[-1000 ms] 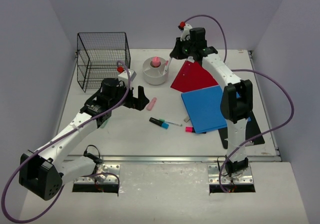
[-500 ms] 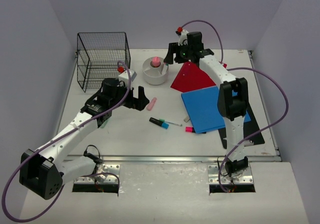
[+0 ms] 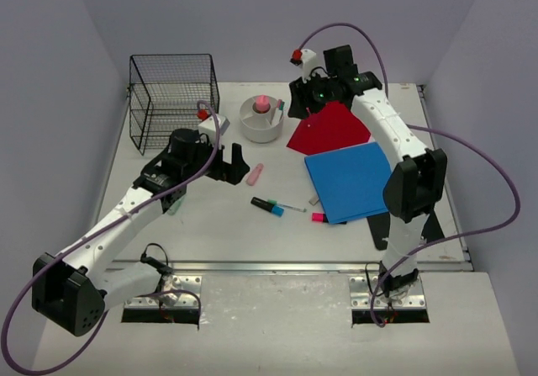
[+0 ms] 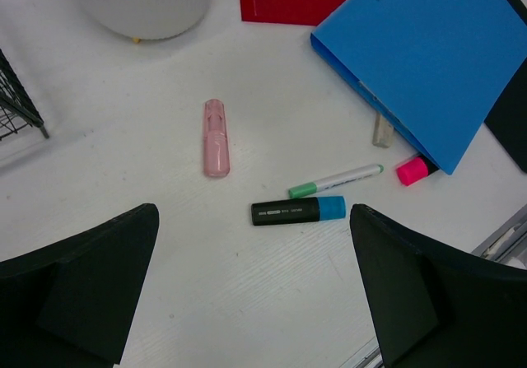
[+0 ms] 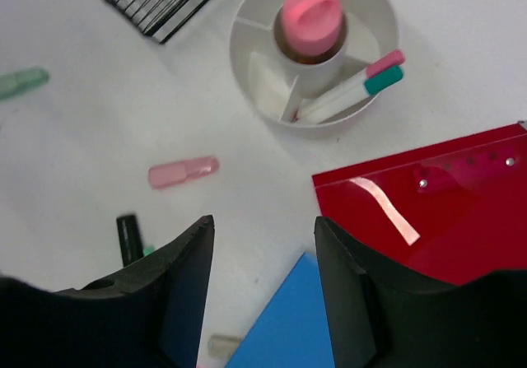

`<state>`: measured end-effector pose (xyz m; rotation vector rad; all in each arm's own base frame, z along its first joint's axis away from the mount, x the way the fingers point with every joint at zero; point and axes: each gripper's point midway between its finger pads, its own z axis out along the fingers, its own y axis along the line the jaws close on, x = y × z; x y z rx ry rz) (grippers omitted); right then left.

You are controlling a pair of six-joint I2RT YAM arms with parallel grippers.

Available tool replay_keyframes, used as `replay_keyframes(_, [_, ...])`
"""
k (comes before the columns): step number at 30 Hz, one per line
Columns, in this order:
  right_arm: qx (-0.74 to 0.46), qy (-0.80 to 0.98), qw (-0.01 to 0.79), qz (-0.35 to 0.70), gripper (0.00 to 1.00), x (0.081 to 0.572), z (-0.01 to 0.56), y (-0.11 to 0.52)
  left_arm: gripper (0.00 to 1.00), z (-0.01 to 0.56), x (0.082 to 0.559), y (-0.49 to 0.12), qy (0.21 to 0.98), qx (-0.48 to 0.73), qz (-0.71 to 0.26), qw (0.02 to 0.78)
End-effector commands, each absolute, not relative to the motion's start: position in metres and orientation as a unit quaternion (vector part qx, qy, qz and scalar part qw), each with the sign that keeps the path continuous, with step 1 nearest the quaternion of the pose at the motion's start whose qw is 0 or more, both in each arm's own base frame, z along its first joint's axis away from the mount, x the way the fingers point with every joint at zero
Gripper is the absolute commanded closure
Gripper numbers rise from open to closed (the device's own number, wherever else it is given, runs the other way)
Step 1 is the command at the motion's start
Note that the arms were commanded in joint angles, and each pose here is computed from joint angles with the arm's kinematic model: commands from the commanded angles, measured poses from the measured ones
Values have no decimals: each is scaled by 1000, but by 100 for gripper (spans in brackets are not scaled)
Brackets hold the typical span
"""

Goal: Organize the desk

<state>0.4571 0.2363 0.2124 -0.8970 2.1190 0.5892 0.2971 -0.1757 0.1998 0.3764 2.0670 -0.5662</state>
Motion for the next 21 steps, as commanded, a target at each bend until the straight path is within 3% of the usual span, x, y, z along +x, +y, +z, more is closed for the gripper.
replay_keyframes(1, [-476,811,271,208,44,377,165,250,0,249,300,-184,807,183,-250,504])
replay_keyframes(5, [-525,810,207,158,35,345,123,252,0,269,305,-184,799,184,-248,516])
replay_keyframes(12, [-556,815,109,121,31,319,75,245,0,282,307,-181,790,188,-240,532])
replay_keyframes(15, [-564,815,93,102,24,312,61,240,0,280,307,-182,790,189,-242,531])
replay_keyframes(21, [-575,812,72,73,28,298,34,237,0,278,308,-183,789,190,-244,531])
